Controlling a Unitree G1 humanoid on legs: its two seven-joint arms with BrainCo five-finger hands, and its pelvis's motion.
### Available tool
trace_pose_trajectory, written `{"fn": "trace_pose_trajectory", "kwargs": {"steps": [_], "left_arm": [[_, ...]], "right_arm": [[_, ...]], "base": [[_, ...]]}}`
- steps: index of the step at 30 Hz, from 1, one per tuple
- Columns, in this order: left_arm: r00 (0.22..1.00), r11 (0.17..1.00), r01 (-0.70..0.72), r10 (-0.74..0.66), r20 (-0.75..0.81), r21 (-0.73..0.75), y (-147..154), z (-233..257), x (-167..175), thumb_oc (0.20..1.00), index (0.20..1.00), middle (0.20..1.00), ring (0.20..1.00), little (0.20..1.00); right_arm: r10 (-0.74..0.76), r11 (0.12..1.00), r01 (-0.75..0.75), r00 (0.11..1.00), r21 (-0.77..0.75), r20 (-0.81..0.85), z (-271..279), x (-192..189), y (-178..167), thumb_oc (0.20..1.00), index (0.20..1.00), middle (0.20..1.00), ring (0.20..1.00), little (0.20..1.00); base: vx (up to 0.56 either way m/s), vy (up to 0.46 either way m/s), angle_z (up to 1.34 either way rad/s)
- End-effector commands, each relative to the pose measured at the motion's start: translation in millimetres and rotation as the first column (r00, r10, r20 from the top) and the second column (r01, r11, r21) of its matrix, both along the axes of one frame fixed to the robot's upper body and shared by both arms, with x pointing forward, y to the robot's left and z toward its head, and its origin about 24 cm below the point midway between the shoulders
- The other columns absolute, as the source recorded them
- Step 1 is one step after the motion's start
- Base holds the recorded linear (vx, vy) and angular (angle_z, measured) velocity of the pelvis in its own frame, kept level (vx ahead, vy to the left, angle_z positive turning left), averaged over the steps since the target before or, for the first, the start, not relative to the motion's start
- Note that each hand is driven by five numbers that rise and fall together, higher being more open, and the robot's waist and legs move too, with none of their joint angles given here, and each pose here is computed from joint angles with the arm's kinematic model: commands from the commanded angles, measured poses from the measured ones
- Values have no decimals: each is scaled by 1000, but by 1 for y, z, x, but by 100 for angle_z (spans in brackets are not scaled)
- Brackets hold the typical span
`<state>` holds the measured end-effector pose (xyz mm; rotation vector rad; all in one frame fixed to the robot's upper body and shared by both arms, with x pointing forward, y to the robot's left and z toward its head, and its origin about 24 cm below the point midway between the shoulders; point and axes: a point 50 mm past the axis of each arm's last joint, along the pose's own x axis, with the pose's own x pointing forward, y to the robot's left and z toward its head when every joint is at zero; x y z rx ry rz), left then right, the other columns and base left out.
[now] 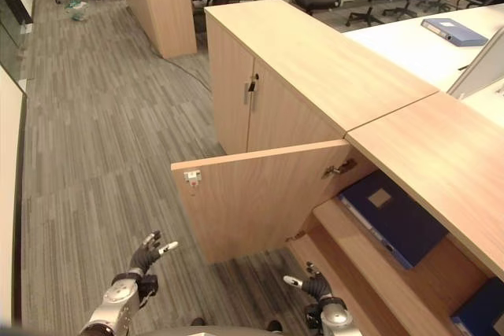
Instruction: Put the empty folder in the office cabinet
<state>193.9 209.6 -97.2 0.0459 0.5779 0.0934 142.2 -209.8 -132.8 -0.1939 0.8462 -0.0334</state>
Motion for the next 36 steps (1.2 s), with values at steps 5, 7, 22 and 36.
{"fn": "trace_pose_trajectory", "kwargs": {"steps": [5, 7, 22, 36], "left_arm": [[971, 985, 164, -170, 165, 55, -16, 30, 40, 1000, 1000, 1000, 1000, 1000], [959, 977, 203, -211, 189, 60, -22, 35, 44, 1000, 1000, 1000, 1000, 1000], [950, 968, 54, -125, 286, 243, 107, 113, 79, 1000, 1000, 1000, 1000, 1000], [977, 982, 48, -85, 197, 184, 98, 79, 56, 1000, 1000, 1000, 1000, 1000]], "right_arm": [[34, 999, -35, 995, 7, 98, 13, 26, 4, 1000, 1000, 1000, 1000, 1000], [29, 1000, -30, 995, 5, 94, 12, 25, 2, 1000, 1000, 1000, 1000, 1000], [45, 999, -46, 999, 23, 20, 8, 2, -22, 1000, 1000, 1000, 1000, 1000], [17, 1000, -17, 1000, 8, 10, 8, 2, -29, 1000, 1000, 1000, 1000, 1000]], "base": [[1, 7, -6], [0, 5, -2], [20, 42, -17], [1, 3, 0]]}}
